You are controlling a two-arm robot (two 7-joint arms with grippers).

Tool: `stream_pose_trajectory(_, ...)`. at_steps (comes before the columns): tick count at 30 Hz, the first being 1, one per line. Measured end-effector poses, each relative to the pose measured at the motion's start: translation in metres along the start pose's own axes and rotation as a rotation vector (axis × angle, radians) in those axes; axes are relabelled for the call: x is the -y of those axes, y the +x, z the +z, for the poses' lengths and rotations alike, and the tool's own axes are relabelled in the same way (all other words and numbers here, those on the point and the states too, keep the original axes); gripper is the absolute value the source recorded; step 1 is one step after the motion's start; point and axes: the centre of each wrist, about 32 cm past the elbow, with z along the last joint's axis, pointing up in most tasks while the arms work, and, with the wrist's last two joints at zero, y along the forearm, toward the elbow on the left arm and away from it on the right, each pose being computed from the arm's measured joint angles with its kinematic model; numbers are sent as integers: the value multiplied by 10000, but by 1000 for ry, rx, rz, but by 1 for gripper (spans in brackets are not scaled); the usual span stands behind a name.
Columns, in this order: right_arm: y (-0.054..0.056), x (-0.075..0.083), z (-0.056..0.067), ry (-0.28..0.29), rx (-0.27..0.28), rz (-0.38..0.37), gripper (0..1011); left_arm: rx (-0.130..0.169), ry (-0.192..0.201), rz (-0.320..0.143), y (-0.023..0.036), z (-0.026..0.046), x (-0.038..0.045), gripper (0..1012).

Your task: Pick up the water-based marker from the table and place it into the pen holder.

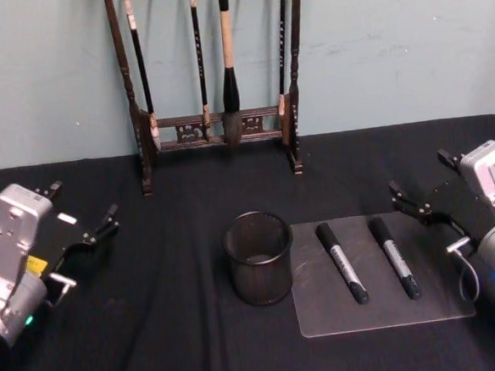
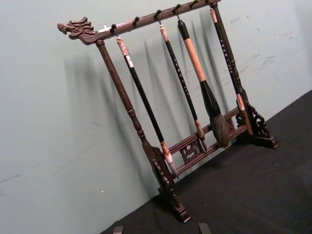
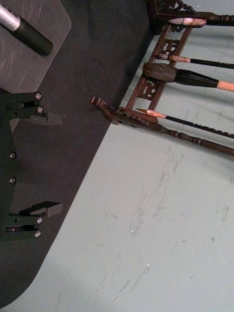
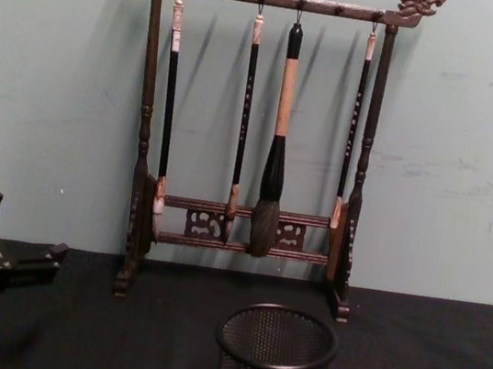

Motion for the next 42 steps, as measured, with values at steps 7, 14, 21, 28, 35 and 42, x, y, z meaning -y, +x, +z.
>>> stream_pose_trajectory(7,0,0,0,0,0,0,1002,0,0,0,0,0,0,1001)
stream_pose_trajectory(14,0,0,0,0,0,0,1002,0,0,0,0,0,0,1001)
stream_pose_trajectory(21,0,0,0,0,0,0,1002,0,0,0,0,0,0,1001)
stream_pose_trajectory(28,0,0,0,0,0,0,1002,0,0,0,0,0,0,1001)
stream_pose_trajectory(35,0,0,0,0,0,0,1002,0,0,0,0,0,0,1001)
stream_pose_trajectory(42,0,0,0,0,0,0,1002,0,0,0,0,0,0,1001)
